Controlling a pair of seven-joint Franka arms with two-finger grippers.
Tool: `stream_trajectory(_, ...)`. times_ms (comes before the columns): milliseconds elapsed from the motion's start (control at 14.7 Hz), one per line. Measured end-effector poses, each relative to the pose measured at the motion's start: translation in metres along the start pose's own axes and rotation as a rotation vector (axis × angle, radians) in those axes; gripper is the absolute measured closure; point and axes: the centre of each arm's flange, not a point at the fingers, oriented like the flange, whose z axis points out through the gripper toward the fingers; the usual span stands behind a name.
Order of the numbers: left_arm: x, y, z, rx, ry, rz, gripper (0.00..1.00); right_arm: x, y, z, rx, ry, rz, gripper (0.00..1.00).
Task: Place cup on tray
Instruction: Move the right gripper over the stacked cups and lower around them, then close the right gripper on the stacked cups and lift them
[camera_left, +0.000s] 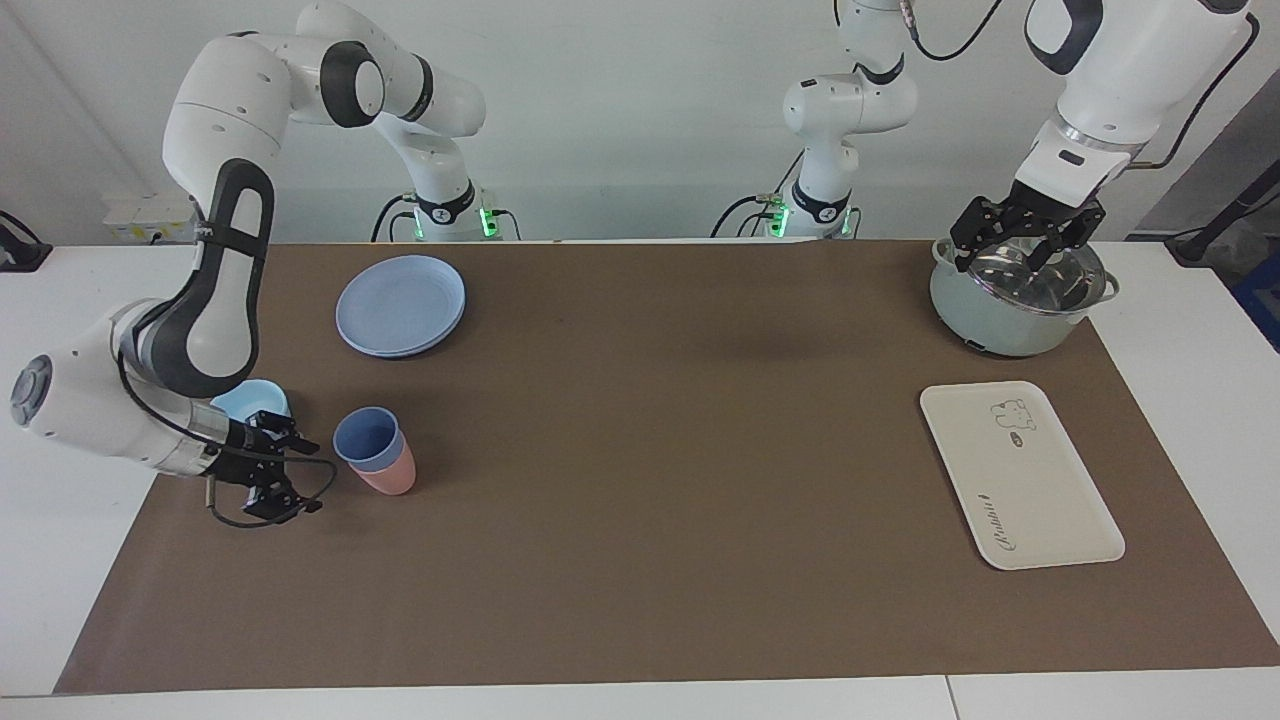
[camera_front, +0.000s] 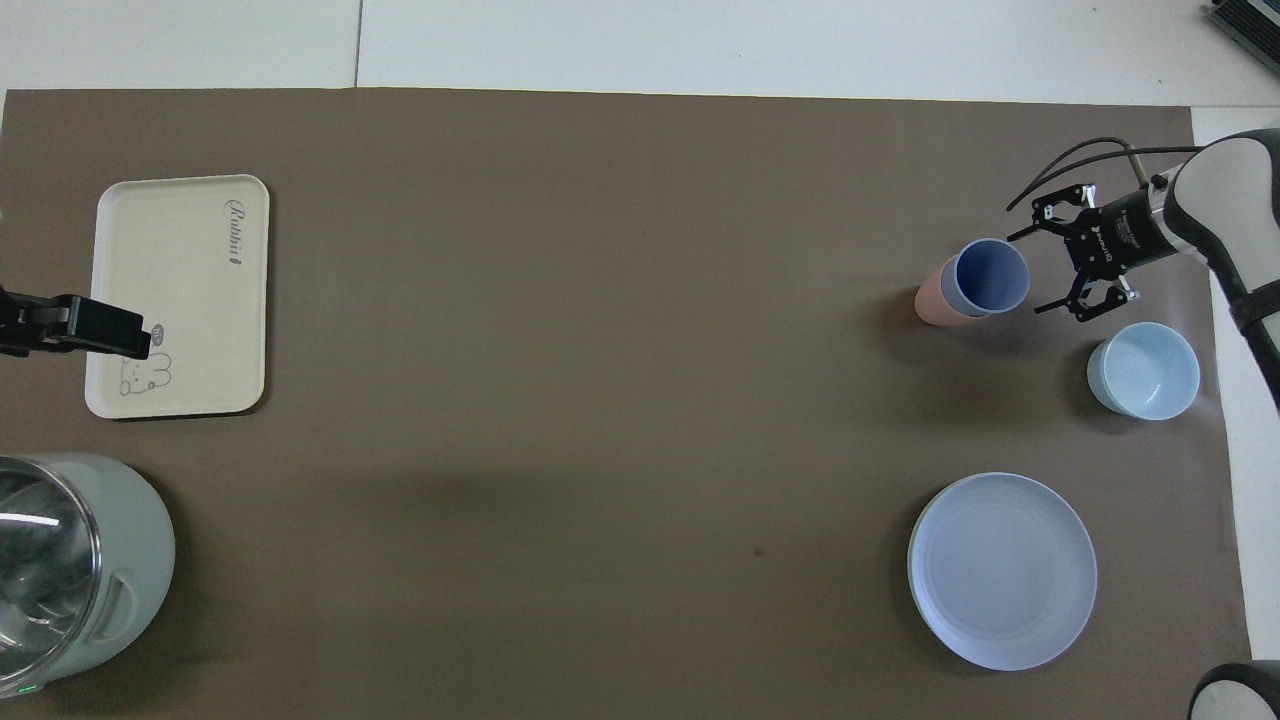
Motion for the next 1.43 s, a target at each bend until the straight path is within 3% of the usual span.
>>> stream_trajectory(883,0.0,0.002,0.0,0.0,0.0,0.003,0.0,-0.015,0.013,0.048,0.026,-0.226,0.007,0.0)
stream_trajectory(1427,0.0,0.002,0.0,0.0,0.0,0.003,0.0,-0.022,0.02,0.053,0.047,-0.299,-0.005,0.0)
